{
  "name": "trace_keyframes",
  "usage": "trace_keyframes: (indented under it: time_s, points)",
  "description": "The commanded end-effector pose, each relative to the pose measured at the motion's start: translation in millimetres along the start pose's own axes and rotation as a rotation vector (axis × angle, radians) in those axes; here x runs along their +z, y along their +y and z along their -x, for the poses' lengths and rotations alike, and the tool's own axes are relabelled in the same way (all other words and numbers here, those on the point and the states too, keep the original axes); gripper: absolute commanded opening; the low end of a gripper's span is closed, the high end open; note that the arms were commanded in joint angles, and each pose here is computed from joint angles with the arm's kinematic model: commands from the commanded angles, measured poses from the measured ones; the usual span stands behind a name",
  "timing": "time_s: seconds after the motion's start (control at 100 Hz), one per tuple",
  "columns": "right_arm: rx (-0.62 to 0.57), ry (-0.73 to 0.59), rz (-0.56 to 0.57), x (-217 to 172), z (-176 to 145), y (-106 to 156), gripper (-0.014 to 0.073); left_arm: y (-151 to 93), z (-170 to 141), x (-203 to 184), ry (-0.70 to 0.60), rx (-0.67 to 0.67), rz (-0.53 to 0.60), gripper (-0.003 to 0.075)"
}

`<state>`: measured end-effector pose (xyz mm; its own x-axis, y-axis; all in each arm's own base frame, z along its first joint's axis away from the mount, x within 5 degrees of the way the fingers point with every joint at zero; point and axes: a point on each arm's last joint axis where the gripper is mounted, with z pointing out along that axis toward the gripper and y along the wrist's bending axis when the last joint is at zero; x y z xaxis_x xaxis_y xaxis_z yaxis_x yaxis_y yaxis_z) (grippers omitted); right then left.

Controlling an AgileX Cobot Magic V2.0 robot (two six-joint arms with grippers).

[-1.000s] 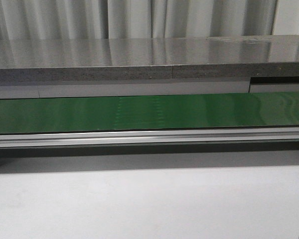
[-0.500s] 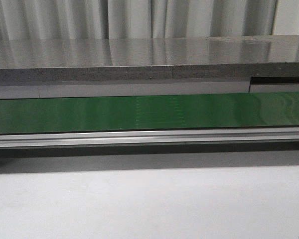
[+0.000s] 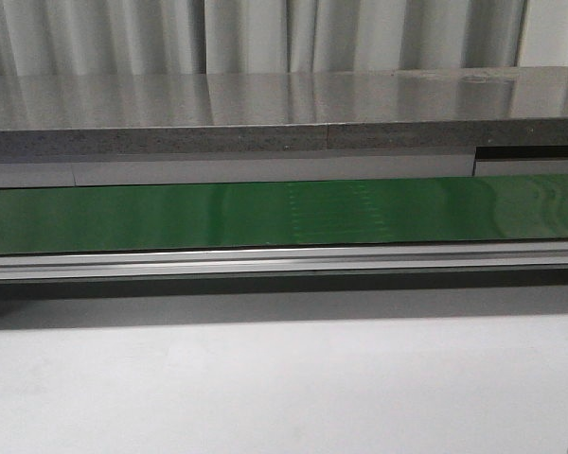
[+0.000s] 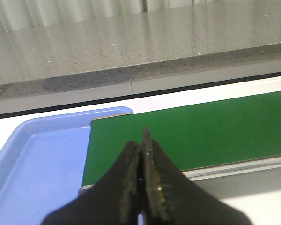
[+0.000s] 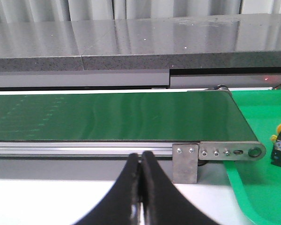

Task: Move button from left to right

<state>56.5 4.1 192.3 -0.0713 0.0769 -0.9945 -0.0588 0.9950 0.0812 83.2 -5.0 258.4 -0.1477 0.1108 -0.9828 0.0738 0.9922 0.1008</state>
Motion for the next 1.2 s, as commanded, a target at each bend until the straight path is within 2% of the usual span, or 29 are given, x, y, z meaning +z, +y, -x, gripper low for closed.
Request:
trace_keyframes:
  time_s: [0.0, 0.69, 0.93, 1.19]
  points:
    - [-0.012, -0.114, -0.005, -2.9, 14.1, 0.1, -0.0068, 2.2, 16.4, -1.3, -0.100, -0.004, 0.016, -0.0019]
    - [-0.012, -0.114, -0.005, -2.9, 14.1, 0.1, -0.0068, 2.2, 15.6, -1.1, -0.098, -0.004, 0.016, -0.0019]
    - [-0.012, -0.114, -0.005, -2.9, 14.1, 0.1, -0.0068, 2.9, 16.8, -3.5, -0.173, -0.009, 0.030, -0.0019]
    - [-0.012, -0.114, -0.005, -2.9, 14.1, 0.1, -0.0068, 0.0, -10.2, -16.3, -0.242, -0.032, 0.035, -0.0019]
